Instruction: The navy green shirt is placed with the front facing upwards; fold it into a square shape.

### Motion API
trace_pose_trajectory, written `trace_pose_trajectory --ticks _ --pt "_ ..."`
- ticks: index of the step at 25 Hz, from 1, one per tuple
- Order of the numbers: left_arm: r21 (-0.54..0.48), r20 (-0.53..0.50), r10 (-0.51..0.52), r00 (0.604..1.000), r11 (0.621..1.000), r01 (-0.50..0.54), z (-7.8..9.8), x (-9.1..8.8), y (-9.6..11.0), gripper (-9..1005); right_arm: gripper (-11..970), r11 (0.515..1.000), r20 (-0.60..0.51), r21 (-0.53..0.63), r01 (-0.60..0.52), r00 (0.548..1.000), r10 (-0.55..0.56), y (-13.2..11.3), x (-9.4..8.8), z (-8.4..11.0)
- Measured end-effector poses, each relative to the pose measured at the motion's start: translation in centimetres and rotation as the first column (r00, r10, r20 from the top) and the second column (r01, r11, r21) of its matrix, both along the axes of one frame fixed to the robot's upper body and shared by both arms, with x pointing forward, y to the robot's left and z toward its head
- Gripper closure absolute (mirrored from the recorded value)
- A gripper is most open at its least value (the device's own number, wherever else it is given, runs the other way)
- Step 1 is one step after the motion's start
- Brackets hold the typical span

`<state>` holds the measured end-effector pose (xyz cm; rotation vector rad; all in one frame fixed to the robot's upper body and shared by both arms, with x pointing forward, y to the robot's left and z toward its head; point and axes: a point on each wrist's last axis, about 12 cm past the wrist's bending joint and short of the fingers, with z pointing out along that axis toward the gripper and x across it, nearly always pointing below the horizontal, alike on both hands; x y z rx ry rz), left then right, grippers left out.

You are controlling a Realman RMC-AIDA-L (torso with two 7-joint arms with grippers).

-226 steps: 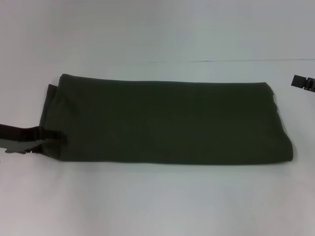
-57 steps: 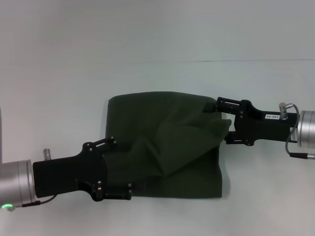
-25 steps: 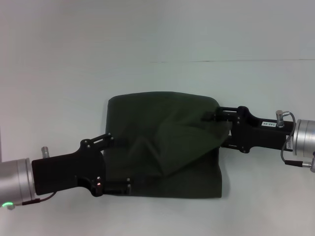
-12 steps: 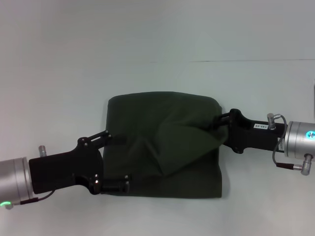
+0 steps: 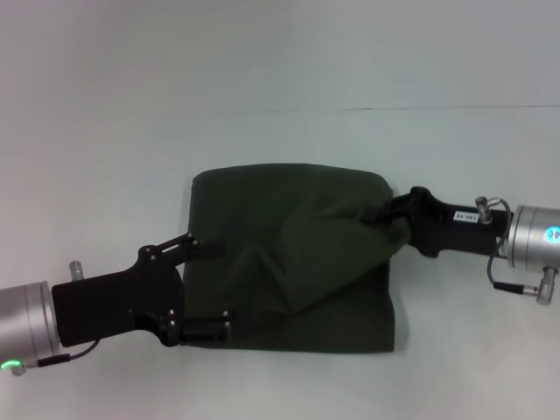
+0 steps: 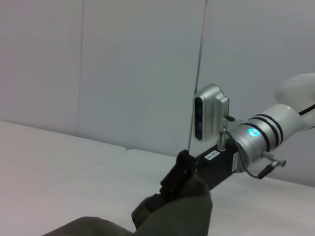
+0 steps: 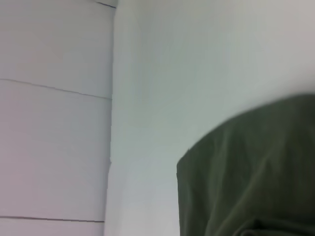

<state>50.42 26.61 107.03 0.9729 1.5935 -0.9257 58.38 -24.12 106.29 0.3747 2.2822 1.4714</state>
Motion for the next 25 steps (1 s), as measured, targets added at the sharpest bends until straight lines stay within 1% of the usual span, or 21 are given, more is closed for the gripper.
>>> trace_pose_trajectory --ticks 5,10,13,16,21,25 --pt "-0.023 -0.029 0.014 0.999 1.000 -0.015 0.0 0.0 0.1 46 919 0.997 0.123 -0.067 -0.034 0.992 0.042 -0.1 1.1 1.3" --pt "-0.063 -0.049 0.032 0.998 0.997 -0.035 -0.2 -0.1 0.0 46 919 0.989 0.233 -0.126 -0.078 0.967 0.106 -0.2 2.1 2.8" --pt "-0.082 -0.055 0.041 0.998 0.996 -0.045 -0.3 -0.2 0.0 47 920 0.979 0.290 -0.163 -0.121 0.943 0.164 -0.3 2.4 3.9" --pt "-0.098 -0.063 0.049 0.997 0.994 -0.055 -0.4 -0.3 0.0 47 920 0.963 0.309 -0.213 -0.168 0.923 0.229 -0.3 2.6 4.5" --pt "-0.127 -0.085 0.062 0.994 0.989 -0.073 -0.6 -0.5 -0.1 47 920 0.925 0.314 -0.298 -0.236 0.891 0.328 -0.3 2.5 4.8" --pt "-0.142 -0.100 0.065 0.993 0.987 -0.078 -0.7 -0.6 -0.2 47 919 0.903 0.324 -0.340 -0.262 0.869 0.374 -0.9 2.4 5.0"
